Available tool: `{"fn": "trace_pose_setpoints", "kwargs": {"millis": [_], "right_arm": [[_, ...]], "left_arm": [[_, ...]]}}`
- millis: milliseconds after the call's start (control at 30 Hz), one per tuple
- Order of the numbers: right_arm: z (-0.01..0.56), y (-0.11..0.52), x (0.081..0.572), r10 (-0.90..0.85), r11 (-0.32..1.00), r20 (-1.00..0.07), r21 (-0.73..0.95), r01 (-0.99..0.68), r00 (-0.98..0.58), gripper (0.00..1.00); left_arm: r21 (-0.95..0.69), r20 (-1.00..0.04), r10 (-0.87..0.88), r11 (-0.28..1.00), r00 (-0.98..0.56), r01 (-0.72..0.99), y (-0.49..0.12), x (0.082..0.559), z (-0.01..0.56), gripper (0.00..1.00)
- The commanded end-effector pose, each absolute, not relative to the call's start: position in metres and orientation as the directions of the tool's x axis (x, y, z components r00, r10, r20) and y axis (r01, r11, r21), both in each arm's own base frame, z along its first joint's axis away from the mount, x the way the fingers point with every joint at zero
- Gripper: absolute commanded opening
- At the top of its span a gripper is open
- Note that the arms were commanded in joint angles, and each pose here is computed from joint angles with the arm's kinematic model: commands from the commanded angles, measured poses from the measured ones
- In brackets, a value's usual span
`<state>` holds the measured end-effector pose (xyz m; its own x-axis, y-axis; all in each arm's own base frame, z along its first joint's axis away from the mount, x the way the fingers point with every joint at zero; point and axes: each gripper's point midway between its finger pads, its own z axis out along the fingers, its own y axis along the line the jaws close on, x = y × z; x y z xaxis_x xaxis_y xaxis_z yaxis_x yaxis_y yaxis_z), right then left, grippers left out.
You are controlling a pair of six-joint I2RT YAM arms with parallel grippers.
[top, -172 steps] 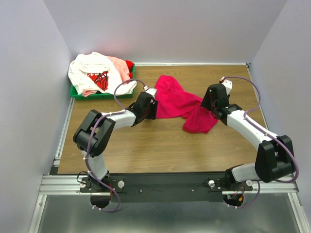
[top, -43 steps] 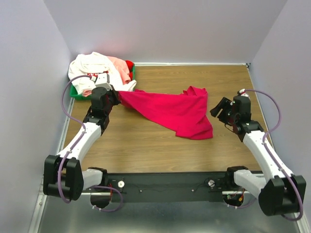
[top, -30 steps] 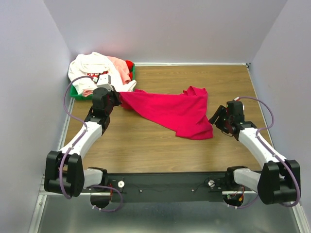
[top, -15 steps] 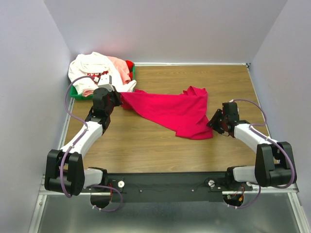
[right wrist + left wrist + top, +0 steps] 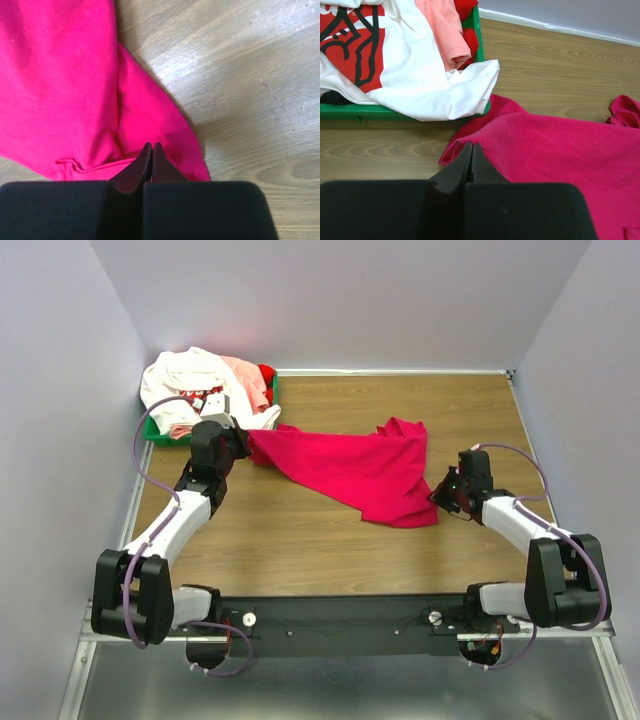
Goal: Fold and stack the t-shirts
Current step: Flatten the tshirt out
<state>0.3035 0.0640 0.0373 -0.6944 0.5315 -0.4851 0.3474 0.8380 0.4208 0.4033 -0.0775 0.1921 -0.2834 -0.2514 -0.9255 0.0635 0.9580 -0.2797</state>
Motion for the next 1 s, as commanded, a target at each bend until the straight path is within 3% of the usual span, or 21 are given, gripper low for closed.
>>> {"fn": "trace_pose_setpoints", "kwargs": {"millis": [0,200,333,467,700,967], "right_arm": [[0.053,0.067,0.312,0.519,0.844,-0.525,0.441,0.305,-0.675,0.00],[0.111,0.061,0.353,0.484,0.868,-0.639,0.436,0.237,-0.598,0.00],[0.185,0.058,0.383,0.451,0.888,-0.736,0.428,0.170,-0.505,0.00],[0.300,0.052,0.402,0.442,0.895,-0.840,0.438,0.089,-0.314,0.00],[0.448,0.037,0.368,0.415,0.910,-0.909,0.415,0.007,-0.038,0.00],[0.596,0.021,0.266,0.385,0.923,-0.871,0.370,-0.108,0.305,0.00]], "left_arm": [[-0.285,-0.930,-0.255,0.955,-0.267,0.081,-0.078,0.401,0.199,0.00],[-0.294,-0.926,-0.254,0.949,-0.281,0.111,-0.085,0.408,0.206,0.00],[-0.308,-0.940,-0.269,0.934,-0.211,0.182,-0.096,0.418,0.259,0.00],[-0.305,-0.952,-0.285,0.912,-0.112,0.273,-0.106,0.414,0.324,0.00],[-0.247,-0.944,-0.313,0.882,0.107,0.402,-0.109,0.364,0.448,0.00],[-0.132,-0.850,-0.334,0.883,0.406,0.451,-0.087,0.246,0.558,0.00]]}}
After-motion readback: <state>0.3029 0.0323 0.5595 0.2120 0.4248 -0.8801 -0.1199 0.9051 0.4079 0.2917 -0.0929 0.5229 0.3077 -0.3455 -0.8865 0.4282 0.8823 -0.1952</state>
